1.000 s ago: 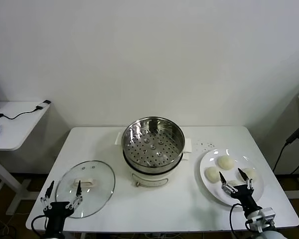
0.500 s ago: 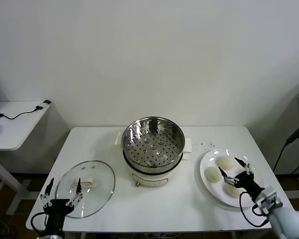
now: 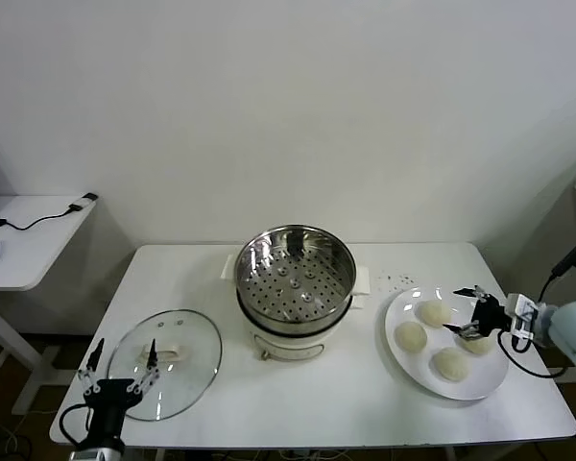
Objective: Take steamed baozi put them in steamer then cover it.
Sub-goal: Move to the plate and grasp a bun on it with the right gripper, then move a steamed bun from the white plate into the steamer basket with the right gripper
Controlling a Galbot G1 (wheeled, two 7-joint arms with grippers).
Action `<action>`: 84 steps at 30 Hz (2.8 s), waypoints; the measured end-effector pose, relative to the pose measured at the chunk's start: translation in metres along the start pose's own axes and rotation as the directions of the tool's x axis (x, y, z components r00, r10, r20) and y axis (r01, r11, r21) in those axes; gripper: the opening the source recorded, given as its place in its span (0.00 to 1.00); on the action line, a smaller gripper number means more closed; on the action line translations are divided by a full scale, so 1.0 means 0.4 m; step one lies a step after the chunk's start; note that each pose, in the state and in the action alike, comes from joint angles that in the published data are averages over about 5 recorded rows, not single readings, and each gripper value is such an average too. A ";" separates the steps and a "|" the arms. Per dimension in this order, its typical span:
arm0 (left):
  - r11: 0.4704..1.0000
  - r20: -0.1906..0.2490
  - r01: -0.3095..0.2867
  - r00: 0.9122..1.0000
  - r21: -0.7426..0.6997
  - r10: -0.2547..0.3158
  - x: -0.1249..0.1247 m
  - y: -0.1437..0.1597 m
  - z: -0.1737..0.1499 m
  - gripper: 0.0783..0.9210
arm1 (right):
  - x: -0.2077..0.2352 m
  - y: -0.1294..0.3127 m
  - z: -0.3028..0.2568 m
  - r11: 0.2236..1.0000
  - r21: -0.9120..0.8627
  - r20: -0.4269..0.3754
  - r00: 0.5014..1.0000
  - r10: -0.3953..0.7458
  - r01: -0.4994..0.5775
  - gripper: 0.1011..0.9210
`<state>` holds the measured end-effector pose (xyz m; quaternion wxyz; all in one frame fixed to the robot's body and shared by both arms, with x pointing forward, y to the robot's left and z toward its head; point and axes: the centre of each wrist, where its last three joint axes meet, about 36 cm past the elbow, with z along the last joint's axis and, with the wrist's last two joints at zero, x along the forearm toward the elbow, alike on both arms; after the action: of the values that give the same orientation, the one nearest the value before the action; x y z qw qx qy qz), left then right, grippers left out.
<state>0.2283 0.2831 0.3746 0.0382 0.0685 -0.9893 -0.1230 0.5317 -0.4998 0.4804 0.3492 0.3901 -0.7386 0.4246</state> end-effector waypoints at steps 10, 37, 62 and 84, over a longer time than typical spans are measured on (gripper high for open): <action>1.000 0.000 -0.006 1.000 -0.009 0.006 -0.016 0.004 -0.002 0.88 | -0.067 -0.140 -0.084 0.986 0.086 -0.123 0.984 -0.131 0.142 0.88; 1.000 -0.010 0.006 1.000 -0.027 -0.006 -0.030 0.014 0.007 0.88 | -0.261 -0.220 -0.205 0.927 0.158 -0.318 0.906 -0.279 0.341 0.88; 1.000 -0.020 0.008 1.000 -0.029 -0.008 -0.027 0.013 0.015 0.88 | -0.223 -0.284 -0.304 0.894 0.261 -0.292 0.912 -0.288 0.366 0.70; 0.999 -0.028 0.003 1.000 -0.034 -0.004 -0.019 0.012 0.011 0.88 | 0.026 -0.390 -1.043 0.222 0.933 -0.267 0.958 -0.109 0.285 0.69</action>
<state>0.2348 0.2898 0.3709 0.0531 0.0715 -0.9863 -0.1389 0.7400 -0.1797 0.7096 0.1405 0.5796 -0.2412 0.7656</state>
